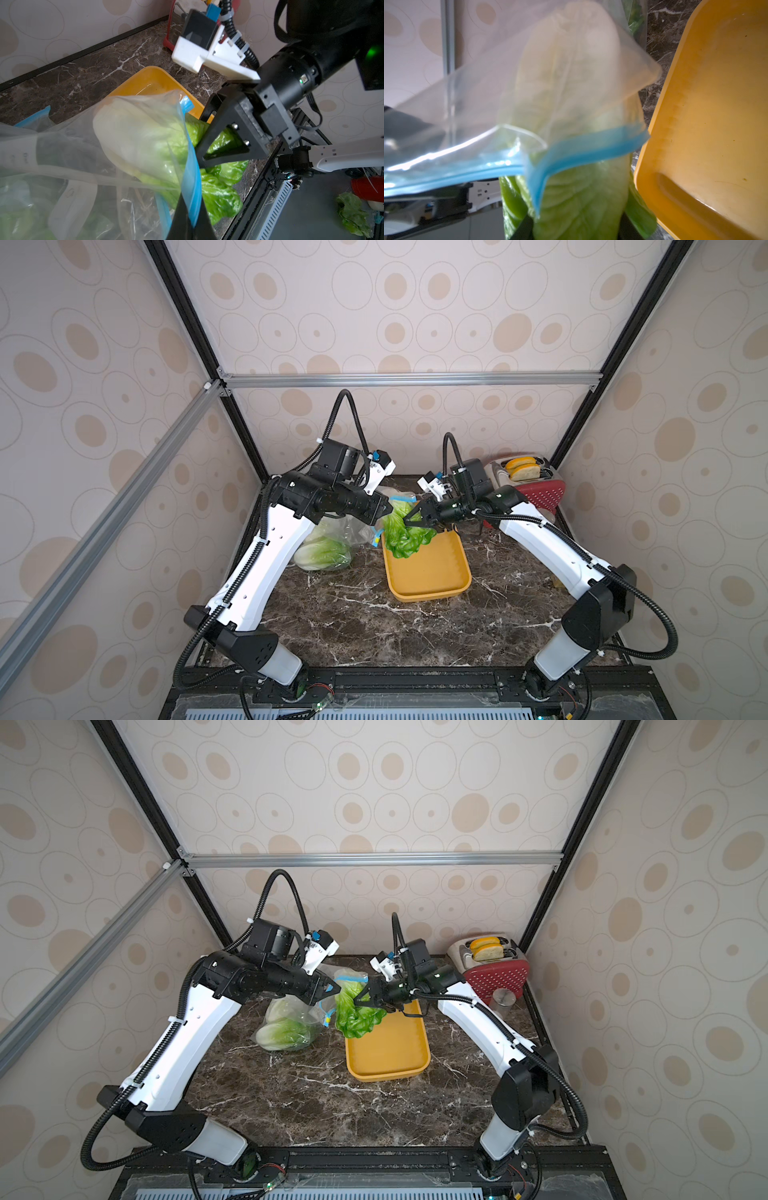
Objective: Put the chinese cabbages into a zipper bag and zip it
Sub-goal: Place the Chinese cabbage in the zipper food storage bag.
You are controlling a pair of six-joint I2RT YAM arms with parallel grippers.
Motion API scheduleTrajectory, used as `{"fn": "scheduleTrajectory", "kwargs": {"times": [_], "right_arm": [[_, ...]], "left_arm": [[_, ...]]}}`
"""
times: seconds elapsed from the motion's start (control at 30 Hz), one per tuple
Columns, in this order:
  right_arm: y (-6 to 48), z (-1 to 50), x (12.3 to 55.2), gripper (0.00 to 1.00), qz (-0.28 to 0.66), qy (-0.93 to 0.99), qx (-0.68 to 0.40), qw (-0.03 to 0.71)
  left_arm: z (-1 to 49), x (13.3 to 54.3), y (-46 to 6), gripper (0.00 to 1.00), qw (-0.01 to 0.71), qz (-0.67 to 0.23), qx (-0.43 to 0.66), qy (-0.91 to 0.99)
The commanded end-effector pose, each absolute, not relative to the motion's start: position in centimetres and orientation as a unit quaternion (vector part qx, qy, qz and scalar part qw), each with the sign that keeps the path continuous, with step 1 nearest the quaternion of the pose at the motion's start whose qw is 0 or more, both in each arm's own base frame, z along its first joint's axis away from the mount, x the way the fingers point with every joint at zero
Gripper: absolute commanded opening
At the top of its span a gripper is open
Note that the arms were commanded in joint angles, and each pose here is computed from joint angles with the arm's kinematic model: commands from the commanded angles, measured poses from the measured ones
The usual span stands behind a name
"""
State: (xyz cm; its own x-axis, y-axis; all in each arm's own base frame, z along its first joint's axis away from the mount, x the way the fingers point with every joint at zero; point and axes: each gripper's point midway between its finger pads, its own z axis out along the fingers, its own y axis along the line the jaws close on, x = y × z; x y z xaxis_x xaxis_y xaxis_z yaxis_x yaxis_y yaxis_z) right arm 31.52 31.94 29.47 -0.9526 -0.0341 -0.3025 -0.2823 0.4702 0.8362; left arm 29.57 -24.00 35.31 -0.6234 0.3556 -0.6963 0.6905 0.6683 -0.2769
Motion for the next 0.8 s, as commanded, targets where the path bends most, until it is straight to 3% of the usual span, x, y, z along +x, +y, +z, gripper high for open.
{"fn": "scheduleTrajectory", "kwargs": {"times": [0.0,0.1,0.2,0.33,0.47,0.77], "right_arm": [[32.6,36.6,32.0,0.43,0.602,0.777,-0.068,0.170],[32.5,37.0,32.3,0.44,0.609,0.774,-0.035,0.172],[32.7,34.9,32.7,0.46,0.559,0.807,-0.022,0.191],[33.6,32.5,33.5,0.50,0.551,0.818,0.005,0.163],[32.5,33.4,33.8,0.64,0.540,0.817,0.016,0.200],[31.8,37.0,31.5,0.98,0.544,0.815,-0.025,0.198]], "left_arm": [[35.4,28.1,-24.5,0.00,0.307,-0.295,0.313,0.849],[34.7,28.5,-24.5,0.00,0.306,-0.293,0.303,0.853],[35.8,28.9,-25.4,0.00,0.318,-0.320,0.295,0.842],[37.6,29.9,-25.7,0.00,0.342,-0.326,0.277,0.836],[39.0,30.4,-25.2,0.00,0.366,-0.320,0.256,0.836],[40.3,32.7,-22.6,0.00,0.404,-0.280,0.180,0.852]]}}
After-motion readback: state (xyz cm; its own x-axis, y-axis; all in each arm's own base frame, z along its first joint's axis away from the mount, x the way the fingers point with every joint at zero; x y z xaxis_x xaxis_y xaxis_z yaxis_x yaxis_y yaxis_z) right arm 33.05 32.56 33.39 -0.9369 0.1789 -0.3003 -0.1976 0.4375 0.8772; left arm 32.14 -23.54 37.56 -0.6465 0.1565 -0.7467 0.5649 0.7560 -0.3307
